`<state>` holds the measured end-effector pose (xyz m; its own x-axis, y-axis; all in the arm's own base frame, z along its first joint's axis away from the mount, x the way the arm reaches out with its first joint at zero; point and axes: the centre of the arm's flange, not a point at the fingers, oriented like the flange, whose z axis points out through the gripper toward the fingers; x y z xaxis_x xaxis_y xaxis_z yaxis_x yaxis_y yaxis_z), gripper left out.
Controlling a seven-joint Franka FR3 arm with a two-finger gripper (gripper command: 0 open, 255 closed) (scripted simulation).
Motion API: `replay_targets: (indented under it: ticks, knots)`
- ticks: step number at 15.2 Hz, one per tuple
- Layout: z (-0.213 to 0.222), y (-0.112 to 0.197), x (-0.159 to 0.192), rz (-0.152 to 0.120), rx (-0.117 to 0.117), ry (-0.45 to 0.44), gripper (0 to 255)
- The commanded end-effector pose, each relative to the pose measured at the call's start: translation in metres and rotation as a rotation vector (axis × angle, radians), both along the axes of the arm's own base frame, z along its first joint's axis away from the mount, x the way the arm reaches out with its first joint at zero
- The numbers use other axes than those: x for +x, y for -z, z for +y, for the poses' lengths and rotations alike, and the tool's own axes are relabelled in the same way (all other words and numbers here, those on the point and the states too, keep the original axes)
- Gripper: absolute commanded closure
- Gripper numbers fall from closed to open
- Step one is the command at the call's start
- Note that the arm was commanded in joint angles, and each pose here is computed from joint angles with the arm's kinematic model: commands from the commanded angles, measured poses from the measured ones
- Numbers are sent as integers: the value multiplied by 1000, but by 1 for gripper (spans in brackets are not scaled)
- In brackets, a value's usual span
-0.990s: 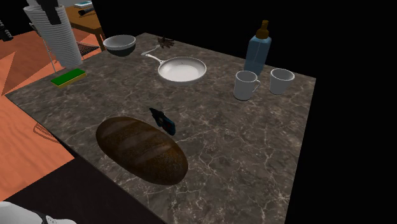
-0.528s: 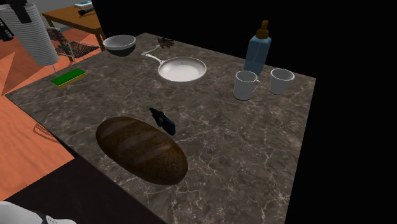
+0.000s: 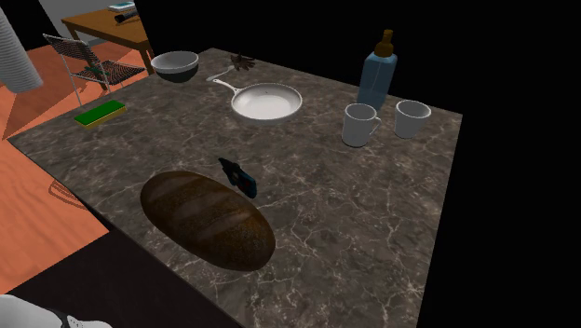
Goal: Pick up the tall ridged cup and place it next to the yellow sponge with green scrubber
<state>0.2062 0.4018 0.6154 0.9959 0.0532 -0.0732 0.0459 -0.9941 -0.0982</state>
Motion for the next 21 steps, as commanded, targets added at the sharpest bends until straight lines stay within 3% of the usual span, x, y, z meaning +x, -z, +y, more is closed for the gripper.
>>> replay_targets:
  ticks: [1,8,21]
  knots:
    - [23,1,-16,1,1,1,255]
    - [94,1,-68,1,1,1,255]
    - [94,70,-68,1,1,1,255]
